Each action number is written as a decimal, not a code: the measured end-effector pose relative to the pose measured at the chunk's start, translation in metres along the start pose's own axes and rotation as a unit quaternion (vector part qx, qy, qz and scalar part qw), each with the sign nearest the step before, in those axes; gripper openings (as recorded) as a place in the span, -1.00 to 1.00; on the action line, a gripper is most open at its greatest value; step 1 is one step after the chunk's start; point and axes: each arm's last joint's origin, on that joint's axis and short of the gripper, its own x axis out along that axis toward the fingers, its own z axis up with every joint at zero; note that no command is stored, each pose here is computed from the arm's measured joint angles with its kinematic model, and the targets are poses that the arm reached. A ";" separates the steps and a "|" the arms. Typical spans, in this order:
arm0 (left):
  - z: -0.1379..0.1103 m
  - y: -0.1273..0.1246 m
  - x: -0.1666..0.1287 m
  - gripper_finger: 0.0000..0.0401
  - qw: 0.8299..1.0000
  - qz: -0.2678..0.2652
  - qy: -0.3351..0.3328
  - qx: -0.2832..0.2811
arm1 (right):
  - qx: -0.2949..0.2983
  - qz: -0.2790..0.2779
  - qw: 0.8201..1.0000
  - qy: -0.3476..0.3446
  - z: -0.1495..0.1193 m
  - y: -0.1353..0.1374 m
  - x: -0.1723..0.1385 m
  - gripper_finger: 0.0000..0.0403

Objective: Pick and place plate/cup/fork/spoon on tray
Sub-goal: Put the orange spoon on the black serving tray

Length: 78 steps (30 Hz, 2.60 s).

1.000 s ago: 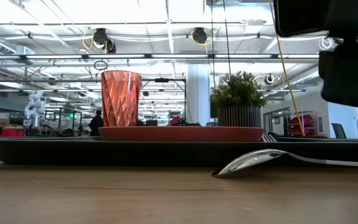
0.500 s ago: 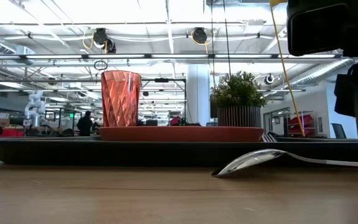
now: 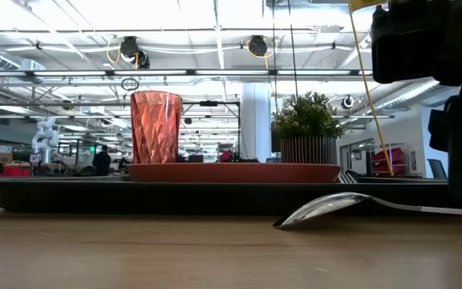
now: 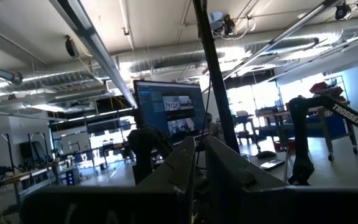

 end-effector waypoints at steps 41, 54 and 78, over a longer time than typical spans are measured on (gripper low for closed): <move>-0.001 0.000 0.000 -0.79 1.000 0.003 0.008 0.003 | 0.012 0.178 0.984 -0.016 -0.008 0.033 0.007 -0.25; -0.002 0.000 0.000 -0.79 1.000 0.003 0.009 0.007 | -0.043 0.345 0.825 -0.445 0.043 0.074 -0.051 -0.25; 0.000 0.000 -0.001 -0.79 0.999 0.005 0.006 0.054 | 0.041 -0.068 0.994 -0.082 0.071 0.153 -0.053 -0.25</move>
